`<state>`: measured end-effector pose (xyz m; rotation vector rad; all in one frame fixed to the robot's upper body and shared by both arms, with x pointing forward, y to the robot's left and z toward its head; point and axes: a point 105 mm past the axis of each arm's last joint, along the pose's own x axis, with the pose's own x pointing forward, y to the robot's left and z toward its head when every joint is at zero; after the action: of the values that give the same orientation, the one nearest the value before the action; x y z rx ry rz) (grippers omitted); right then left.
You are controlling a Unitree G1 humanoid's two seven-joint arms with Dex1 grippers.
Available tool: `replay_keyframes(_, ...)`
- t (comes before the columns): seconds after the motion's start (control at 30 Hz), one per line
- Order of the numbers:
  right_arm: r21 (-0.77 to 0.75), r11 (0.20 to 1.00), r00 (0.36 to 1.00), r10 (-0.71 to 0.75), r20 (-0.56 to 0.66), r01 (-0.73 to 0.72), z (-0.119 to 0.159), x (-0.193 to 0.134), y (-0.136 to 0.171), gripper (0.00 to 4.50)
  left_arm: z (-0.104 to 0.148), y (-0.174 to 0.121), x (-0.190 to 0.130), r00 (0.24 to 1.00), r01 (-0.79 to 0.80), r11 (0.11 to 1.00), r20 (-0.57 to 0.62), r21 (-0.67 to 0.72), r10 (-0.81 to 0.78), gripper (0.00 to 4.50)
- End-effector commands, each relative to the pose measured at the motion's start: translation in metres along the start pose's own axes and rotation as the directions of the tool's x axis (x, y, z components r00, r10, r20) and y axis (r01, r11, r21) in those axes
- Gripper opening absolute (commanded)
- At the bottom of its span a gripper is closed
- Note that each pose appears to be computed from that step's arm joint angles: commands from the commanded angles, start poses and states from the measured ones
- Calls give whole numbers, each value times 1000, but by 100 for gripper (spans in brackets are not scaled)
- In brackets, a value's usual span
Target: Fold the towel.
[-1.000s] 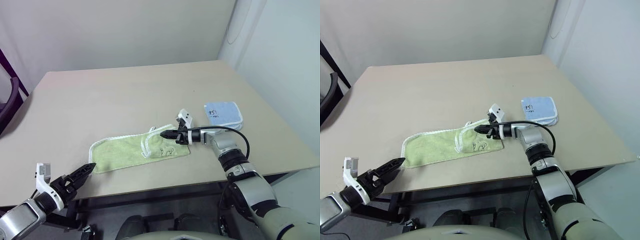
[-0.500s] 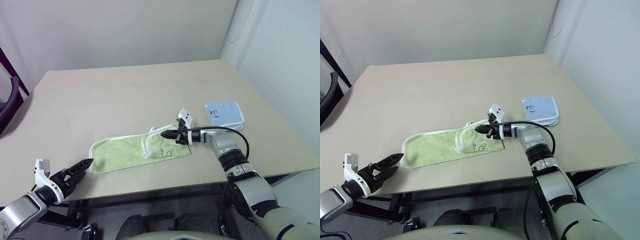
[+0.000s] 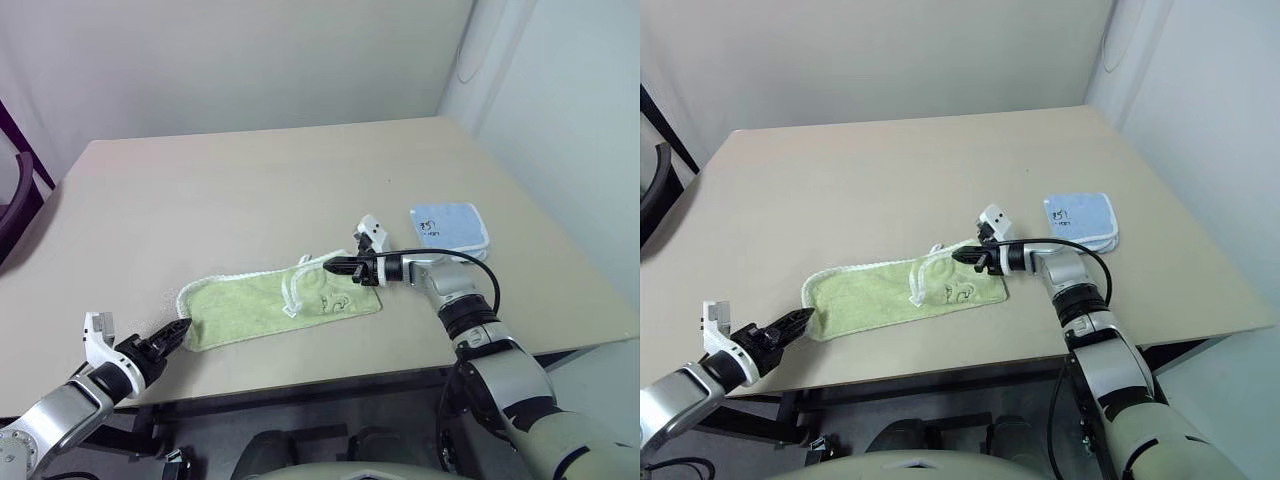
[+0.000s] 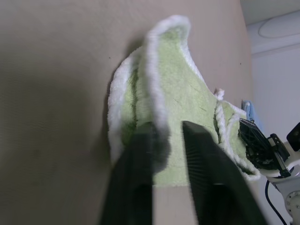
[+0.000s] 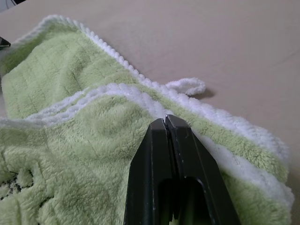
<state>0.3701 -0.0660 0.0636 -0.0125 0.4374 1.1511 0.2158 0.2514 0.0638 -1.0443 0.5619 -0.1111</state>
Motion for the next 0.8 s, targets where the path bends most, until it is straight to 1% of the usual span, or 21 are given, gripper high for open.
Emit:
replay_keyframes(0.03,-31,999,999,-6,36,7,18,-1,-2,0,3,-20,-4,998,53,998,19,28,-54,3)
replay_keyframes(0.13,-36,999,999,-2,35,3,17,0,-2,0,-1,-27,-7,998,63,997,8,51,-63,3)
replay_keyframes(0.33,-33,999,999,-4,32,5,14,1,-2,0,-4,-29,-6,999,48,996,10,73,-49,3)
replay_keyframes(0.43,-29,1000,999,-6,35,7,14,0,-2,0,-3,-38,-3,997,73,993,8,88,-74,3)
replay_keyframes(0.53,-23,1000,999,-18,45,20,17,-3,-6,0,1,-53,1,993,118,987,3,111,-120,3)
replay_keyframes(0.8,-13,999,997,-50,60,51,19,-9,-12,0,1,-72,13,984,176,973,-40,152,-171,3)
